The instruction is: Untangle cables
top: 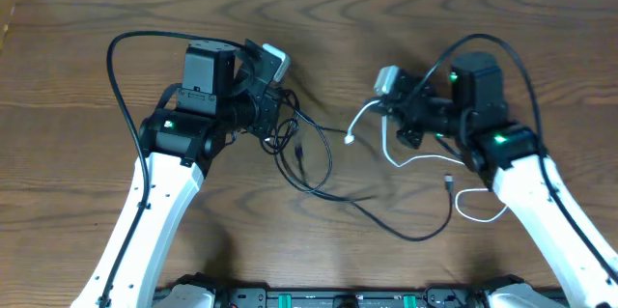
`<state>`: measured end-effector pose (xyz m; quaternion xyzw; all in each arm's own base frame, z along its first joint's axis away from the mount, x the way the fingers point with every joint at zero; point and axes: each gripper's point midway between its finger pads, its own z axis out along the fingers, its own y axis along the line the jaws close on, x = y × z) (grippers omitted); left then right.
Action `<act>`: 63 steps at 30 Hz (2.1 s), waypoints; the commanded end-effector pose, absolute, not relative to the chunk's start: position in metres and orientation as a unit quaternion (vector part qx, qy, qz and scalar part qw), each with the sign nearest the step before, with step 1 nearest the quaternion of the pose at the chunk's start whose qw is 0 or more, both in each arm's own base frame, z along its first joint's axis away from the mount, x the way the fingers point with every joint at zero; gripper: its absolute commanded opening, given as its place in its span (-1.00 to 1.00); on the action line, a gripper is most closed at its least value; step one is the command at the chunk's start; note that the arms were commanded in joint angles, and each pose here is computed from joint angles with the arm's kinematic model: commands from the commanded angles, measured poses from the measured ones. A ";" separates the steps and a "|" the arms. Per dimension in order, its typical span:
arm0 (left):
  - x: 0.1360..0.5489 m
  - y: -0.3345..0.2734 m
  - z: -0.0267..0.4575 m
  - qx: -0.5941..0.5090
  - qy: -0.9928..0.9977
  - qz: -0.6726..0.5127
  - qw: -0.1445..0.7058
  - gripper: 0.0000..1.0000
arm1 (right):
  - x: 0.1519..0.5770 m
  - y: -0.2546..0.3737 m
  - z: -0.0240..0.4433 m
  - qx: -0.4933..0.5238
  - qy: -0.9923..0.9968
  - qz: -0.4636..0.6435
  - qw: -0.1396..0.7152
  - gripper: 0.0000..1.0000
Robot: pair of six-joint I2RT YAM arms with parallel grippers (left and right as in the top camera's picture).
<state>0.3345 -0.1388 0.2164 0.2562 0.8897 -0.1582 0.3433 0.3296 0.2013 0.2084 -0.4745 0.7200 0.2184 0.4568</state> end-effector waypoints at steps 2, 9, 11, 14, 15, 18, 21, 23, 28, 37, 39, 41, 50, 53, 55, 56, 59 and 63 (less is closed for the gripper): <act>0.341 -0.126 0.220 0.247 0.897 -0.115 0.349 -0.85 | 0.364 0.132 0.203 -0.369 0.805 0.076 0.459 -0.98; 0.342 -0.115 0.216 0.236 0.905 -0.085 0.344 -0.85 | 0.367 0.103 0.212 -0.329 0.812 0.110 0.469 -0.98; 0.342 -0.115 0.216 0.236 0.905 -0.086 0.344 -0.85 | 0.365 0.102 0.215 -0.329 0.807 0.131 0.473 -0.98; 0.341 -0.114 0.215 0.236 0.906 -0.085 0.340 -0.85 | 0.364 0.098 0.217 -0.326 0.803 0.150 0.476 -0.98; 0.340 -0.114 0.214 0.236 0.907 -0.085 0.338 -0.85 | 0.365 0.093 0.215 -0.319 0.809 0.142 0.473 -0.98; 0.338 -0.113 0.212 0.236 0.910 -0.083 0.332 -0.85 | 0.373 0.060 0.205 -0.265 0.843 0.086 0.460 -0.98; 0.336 -0.106 0.208 0.230 0.915 -0.065 0.324 -0.85 | 0.378 0.005 0.193 -0.166 0.886 -0.008 0.432 -0.98; 0.335 -0.101 0.206 0.227 0.919 -0.055 0.317 -0.85 | 0.374 -0.035 0.186 -0.095 0.905 -0.074 0.408 -0.98; 0.332 -0.097 0.202 0.224 0.924 -0.045 0.307 -0.85 | 0.345 -0.142 0.192 0.069 0.899 -0.232 0.365 -0.98; 0.332 -0.097 0.202 0.224 0.924 -0.045 0.307 -0.85 | 0.327 -0.249 0.242 0.219 0.816 -0.240 0.478 -0.98; 0.332 -0.097 0.202 0.224 0.924 -0.045 0.308 -0.85 | 0.328 -0.261 0.261 0.219 0.792 -0.244 0.515 -0.98; 0.332 -0.097 0.202 0.224 0.924 -0.045 0.308 -0.85 | 0.330 -0.271 0.283 0.215 0.765 -0.254 0.551 -0.98; 0.333 -0.098 0.203 0.213 0.925 -0.049 0.311 -0.85 | 0.343 -0.267 0.337 0.165 0.703 -0.255 0.643 -0.98; 0.333 -0.098 0.203 0.213 0.925 -0.049 0.311 -0.85 | 0.344 -0.268 0.312 0.174 0.733 -0.239 0.613 -0.98; 0.333 -0.098 0.203 0.214 0.925 -0.051 0.311 -0.85 | 0.343 -0.270 0.287 0.186 0.759 -0.226 0.581 -0.79; 0.333 -0.098 0.203 0.214 0.925 -0.051 0.310 -0.85 | 0.343 -0.269 0.276 0.190 0.772 -0.219 0.566 -0.61; 0.333 -0.098 0.203 0.214 0.925 -0.051 0.310 -0.85 | 0.338 -0.266 0.238 0.204 0.810 -0.194 0.515 0.55; 0.333 -0.099 0.203 0.214 0.925 -0.052 0.310 -0.85 | 0.335 -0.260 0.214 0.222 0.831 -0.166 0.481 0.98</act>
